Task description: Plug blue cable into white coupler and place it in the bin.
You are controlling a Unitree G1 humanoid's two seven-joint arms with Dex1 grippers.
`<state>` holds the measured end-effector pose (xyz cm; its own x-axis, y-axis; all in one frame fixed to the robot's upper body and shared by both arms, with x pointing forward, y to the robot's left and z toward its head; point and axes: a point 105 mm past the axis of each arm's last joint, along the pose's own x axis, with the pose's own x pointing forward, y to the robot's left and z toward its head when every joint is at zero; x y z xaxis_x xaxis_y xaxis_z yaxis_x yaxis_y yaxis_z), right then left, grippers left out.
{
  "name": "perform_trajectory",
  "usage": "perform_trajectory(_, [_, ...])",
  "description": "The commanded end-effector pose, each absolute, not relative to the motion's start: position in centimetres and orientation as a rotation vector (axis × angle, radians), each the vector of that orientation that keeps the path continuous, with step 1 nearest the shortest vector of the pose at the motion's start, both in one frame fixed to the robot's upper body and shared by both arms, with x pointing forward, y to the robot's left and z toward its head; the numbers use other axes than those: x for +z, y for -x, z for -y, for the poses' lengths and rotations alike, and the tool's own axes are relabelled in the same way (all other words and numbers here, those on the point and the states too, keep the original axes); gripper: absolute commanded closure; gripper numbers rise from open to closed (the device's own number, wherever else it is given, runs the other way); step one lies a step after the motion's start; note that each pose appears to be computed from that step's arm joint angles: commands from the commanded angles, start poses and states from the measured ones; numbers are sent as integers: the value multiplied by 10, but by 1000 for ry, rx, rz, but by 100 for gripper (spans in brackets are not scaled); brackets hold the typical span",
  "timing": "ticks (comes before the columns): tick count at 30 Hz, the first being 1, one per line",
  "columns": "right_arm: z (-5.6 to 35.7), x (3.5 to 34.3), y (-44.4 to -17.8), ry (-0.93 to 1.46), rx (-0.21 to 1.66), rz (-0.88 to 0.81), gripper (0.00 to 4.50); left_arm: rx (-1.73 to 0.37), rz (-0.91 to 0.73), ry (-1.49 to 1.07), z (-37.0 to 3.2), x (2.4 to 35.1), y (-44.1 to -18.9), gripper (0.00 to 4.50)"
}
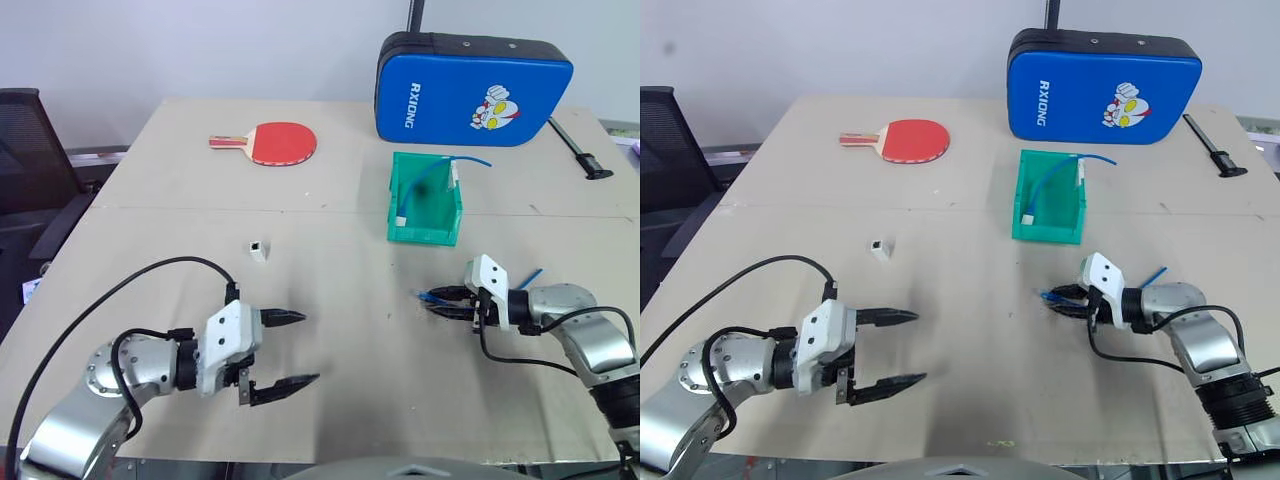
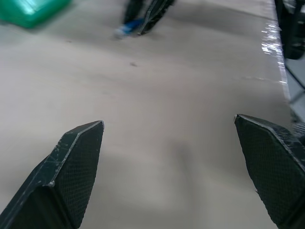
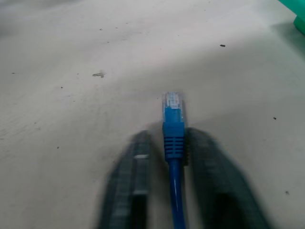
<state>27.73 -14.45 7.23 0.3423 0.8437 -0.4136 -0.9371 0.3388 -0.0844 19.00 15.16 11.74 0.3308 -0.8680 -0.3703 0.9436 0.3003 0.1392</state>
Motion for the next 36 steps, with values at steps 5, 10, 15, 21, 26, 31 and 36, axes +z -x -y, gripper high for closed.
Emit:
perform_trajectory(5, [135, 82, -283, 356, 1200, -260, 447, -1172, -183, -385, -149, 124, -201, 0])
perform_trajectory(10, [103, 94, -292, 380, 1272, -200, 447, -1132, -161, -397, -151, 128, -209, 0])
perform_trajectory(15, [73, 98, -300, 479, 1353, -149, 447, -1102, -157, -431, -158, 130, -213, 0])
perform_trajectory(21, [50, 106, -313, 581, 1412, -102, 447, -1082, -173, -466, -169, 129, -216, 0])
perform_trajectory(26, [50, 107, -319, 588, 1417, -115, 286, -1092, -168, -487, -170, 130, -224, 0])
perform_trajectory(31, [65, 115, -317, 491, 1340, -113, 32, -1073, -166, -466, -166, 131, -243, 0])
perform_trajectory(36, [90, 127, -290, 327, 1269, -113, 4, -1100, -196, -466, -150, 117, -266, 0])
